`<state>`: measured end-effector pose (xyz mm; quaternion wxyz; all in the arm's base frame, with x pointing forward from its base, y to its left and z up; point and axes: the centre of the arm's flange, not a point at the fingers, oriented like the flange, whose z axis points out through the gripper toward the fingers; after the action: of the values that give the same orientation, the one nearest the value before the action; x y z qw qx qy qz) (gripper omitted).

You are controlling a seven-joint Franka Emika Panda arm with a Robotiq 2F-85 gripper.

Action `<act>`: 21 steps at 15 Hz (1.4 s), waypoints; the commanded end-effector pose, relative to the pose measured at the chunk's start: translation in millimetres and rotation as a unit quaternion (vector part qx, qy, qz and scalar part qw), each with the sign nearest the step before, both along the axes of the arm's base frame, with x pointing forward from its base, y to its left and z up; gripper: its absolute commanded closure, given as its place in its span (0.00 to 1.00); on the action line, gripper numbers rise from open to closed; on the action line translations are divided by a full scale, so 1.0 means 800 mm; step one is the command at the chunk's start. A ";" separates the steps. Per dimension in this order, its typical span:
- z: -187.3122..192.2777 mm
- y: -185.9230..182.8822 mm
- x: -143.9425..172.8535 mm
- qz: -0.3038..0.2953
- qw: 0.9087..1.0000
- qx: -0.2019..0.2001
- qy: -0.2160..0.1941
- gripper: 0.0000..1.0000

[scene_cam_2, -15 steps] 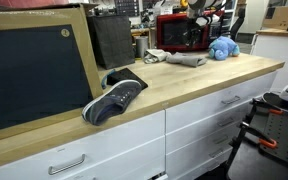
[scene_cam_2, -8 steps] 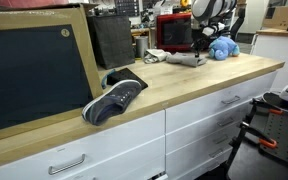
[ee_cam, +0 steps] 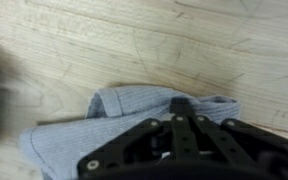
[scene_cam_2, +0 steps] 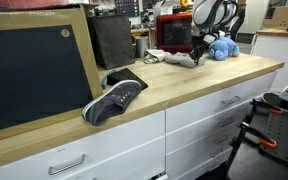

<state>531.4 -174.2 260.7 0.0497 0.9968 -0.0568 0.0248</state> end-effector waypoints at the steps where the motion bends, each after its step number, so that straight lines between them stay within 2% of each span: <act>1: -0.008 0.033 -0.012 0.030 0.999 0.027 -0.021 1.00; 9: 0.014 0.133 -0.045 0.100 0.989 0.105 -0.003 1.00; 11: 0.038 0.147 -0.054 0.118 0.986 0.119 -0.005 1.00; 12: 0.053 0.151 -0.058 0.130 0.984 0.120 -0.004 0.74; 13: 0.069 0.150 -0.061 0.144 0.982 0.118 -0.012 0.73; 15: 0.105 0.141 -0.065 0.168 0.979 0.113 -0.030 0.60; 19: 0.163 0.117 -0.067 0.187 0.974 0.110 -0.060 0.29; 21: 0.183 0.084 -0.072 0.192 0.972 0.111 -0.070 0.14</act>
<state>484.3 -84.6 382.1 -0.0576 0.9877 0.1183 0.0845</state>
